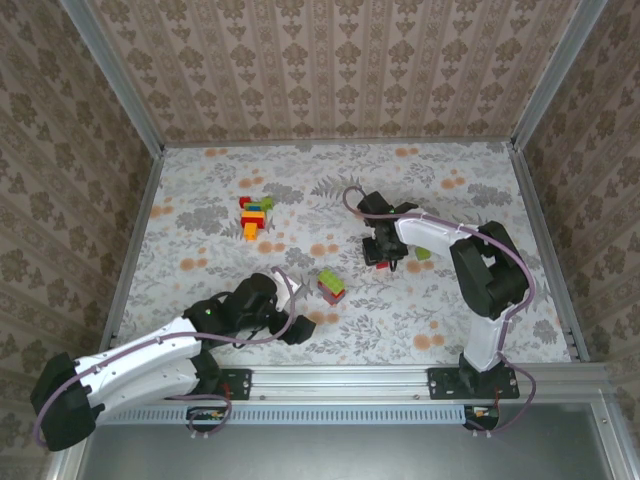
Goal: Assemble a carrot with lego
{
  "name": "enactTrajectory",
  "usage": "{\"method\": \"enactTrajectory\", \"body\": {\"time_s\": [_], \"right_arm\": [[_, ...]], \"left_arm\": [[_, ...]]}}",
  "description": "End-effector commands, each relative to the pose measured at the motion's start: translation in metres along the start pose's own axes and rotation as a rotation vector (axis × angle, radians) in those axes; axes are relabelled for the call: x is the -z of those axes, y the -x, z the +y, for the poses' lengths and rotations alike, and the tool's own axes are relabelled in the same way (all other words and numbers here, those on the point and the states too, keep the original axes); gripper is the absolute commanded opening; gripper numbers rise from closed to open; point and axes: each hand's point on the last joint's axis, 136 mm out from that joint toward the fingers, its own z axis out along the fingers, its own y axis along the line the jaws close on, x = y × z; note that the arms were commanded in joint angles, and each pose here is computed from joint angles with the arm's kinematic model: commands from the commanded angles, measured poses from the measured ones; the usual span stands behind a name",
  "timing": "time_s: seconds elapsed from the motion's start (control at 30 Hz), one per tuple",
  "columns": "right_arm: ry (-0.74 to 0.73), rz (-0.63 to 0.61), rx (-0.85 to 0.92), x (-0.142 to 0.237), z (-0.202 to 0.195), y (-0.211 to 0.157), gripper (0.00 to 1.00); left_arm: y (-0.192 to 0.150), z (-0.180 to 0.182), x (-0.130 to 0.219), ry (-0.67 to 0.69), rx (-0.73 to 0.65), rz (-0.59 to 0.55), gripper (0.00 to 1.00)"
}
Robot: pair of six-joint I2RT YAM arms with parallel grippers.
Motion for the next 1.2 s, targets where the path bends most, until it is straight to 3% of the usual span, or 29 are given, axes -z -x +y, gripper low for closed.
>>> {"method": "enactTrajectory", "body": {"time_s": [0.0,0.73,1.17], "right_arm": [[0.015,0.008,-0.016,0.006,-0.003,-0.005,0.44],[0.020,0.048,-0.006,-0.004,-0.004,-0.015,0.47],[0.024,0.045,-0.009,-0.001,-0.007,-0.017,0.34]], "left_arm": [[0.001,0.001,0.001,0.008,-0.009,-0.011,1.00],[0.001,0.001,0.000,0.009,-0.008,-0.009,1.00],[0.001,0.001,0.000,0.011,-0.008,-0.009,1.00]]}}
